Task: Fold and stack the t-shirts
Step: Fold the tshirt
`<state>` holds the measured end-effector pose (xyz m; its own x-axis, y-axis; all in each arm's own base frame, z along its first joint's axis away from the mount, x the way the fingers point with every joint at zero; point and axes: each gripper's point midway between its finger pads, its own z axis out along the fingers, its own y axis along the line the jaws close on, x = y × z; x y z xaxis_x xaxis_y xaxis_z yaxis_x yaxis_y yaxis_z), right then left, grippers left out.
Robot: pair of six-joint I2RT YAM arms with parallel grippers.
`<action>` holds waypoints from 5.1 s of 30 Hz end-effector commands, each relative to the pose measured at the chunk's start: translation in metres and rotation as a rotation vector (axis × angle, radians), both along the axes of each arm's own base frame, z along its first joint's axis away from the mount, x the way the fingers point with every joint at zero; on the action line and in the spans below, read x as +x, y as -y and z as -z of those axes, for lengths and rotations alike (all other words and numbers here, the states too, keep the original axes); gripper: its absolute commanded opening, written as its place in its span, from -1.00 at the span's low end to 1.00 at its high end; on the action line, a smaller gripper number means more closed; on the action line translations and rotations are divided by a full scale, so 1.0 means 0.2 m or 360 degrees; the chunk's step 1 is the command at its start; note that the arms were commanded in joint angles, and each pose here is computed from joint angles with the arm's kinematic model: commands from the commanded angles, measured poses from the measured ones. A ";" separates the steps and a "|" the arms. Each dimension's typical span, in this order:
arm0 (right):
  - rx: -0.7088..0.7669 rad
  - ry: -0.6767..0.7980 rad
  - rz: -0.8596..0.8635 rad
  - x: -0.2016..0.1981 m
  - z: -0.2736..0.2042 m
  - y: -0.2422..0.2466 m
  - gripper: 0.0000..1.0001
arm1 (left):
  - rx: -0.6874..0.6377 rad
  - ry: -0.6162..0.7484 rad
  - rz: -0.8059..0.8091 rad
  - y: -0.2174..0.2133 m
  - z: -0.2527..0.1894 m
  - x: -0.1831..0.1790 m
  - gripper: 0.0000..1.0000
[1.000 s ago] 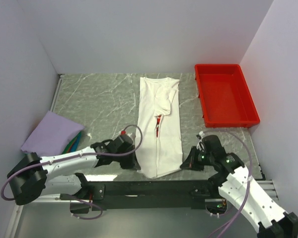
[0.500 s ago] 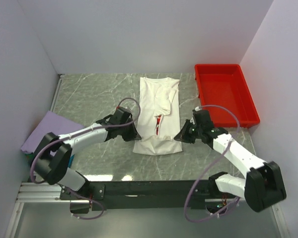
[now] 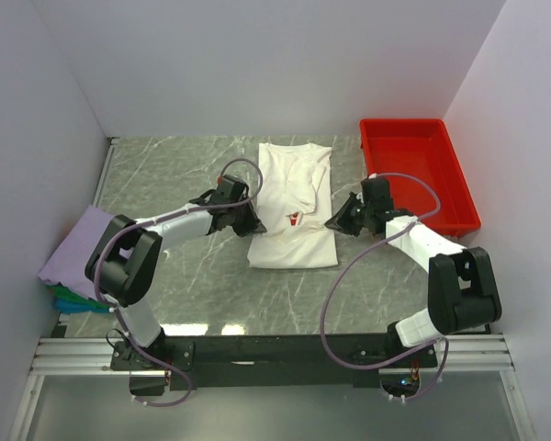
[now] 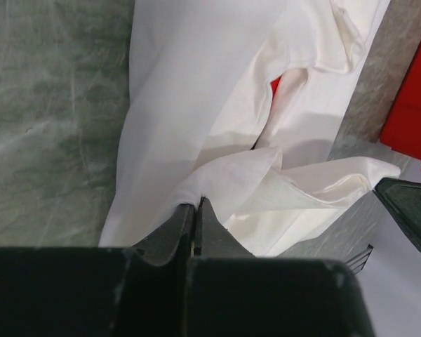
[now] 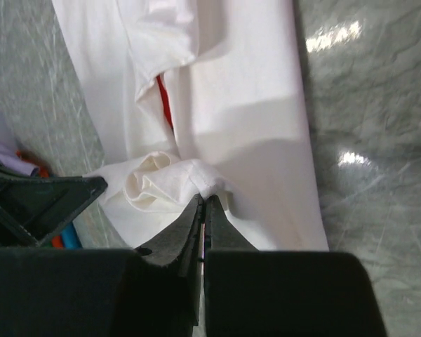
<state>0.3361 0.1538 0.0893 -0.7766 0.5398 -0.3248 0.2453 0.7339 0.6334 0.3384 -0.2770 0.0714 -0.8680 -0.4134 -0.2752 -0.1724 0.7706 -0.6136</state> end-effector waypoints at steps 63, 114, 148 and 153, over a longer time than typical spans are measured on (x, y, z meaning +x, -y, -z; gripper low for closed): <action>-0.0418 0.0247 -0.0186 0.44 -0.10 -0.17 -0.02 | -0.0005 0.0160 0.0038 0.08 -0.11 0.43 -0.99; -0.0723 -0.0082 -0.0415 0.69 0.32 -0.37 -0.03 | -0.0082 0.0016 -0.0088 0.03 0.23 0.69 -0.99; -0.0625 -0.0159 -0.0854 -0.34 0.44 -0.68 0.01 | 0.0046 -0.0091 -0.0193 -0.38 0.19 -0.12 -0.99; -0.0633 -0.0125 -0.0957 -0.49 0.43 -0.78 0.01 | 0.0016 -0.0053 -0.0204 -0.41 0.12 -0.25 -0.99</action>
